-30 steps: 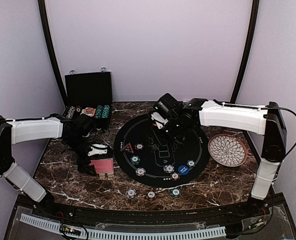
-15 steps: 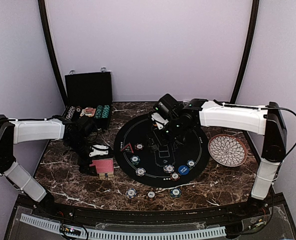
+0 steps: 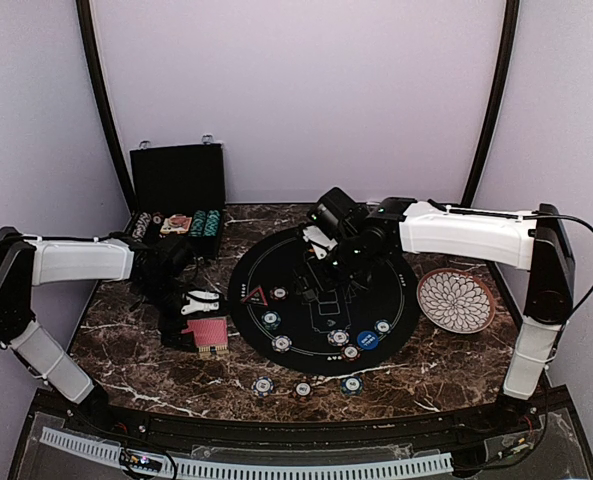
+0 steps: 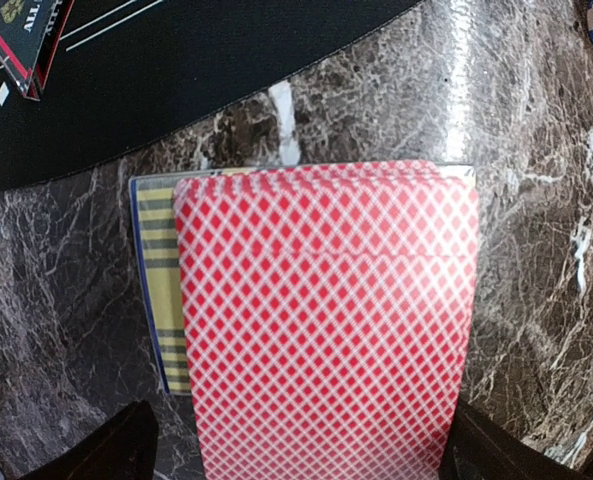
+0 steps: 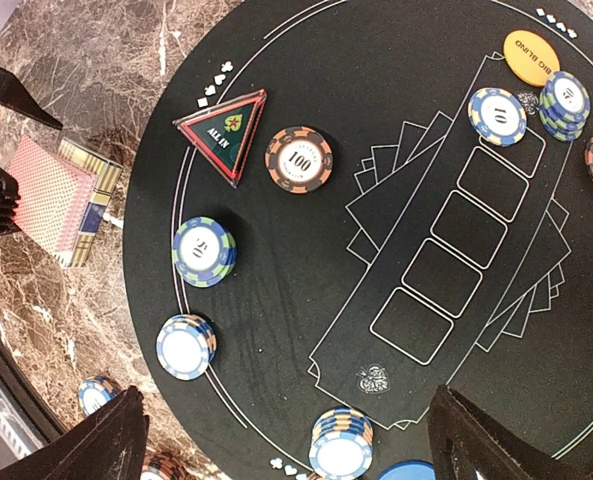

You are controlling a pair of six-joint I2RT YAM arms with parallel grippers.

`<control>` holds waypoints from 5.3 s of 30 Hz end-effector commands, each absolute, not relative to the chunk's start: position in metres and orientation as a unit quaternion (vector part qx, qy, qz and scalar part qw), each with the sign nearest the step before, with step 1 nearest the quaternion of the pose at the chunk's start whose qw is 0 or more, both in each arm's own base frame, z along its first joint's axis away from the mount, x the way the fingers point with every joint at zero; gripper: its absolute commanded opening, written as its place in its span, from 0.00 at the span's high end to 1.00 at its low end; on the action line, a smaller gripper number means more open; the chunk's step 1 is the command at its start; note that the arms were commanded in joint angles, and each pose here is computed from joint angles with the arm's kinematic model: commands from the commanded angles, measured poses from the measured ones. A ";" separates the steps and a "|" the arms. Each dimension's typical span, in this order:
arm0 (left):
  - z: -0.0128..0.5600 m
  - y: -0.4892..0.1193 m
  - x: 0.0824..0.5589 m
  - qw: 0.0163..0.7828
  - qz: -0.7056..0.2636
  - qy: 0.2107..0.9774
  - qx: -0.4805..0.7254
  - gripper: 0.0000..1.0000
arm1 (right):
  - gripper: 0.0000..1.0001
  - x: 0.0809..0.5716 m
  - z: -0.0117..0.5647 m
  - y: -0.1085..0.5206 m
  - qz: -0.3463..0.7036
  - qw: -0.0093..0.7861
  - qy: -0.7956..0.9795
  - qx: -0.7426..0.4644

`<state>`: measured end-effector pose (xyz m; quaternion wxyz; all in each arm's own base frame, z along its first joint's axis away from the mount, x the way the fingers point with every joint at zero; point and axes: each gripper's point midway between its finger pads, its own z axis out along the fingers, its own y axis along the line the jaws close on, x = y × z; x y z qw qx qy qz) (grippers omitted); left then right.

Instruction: Distribute texas hold em gaming equipment

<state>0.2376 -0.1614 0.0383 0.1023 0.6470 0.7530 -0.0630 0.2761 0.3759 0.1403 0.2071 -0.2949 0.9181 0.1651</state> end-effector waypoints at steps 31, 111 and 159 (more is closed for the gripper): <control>0.018 -0.155 0.241 0.116 -0.035 0.752 0.648 0.07 | 0.01 0.276 0.149 0.372 0.175 0.214 0.917 -0.288; 0.171 -0.217 0.285 0.219 -0.116 0.773 0.584 1.00 | 0.07 0.278 0.198 0.505 0.630 0.040 0.755 -0.179; 0.162 -0.229 0.301 0.215 -0.092 0.774 0.588 0.85 | 0.80 0.284 0.184 0.543 0.704 -0.035 0.692 -0.155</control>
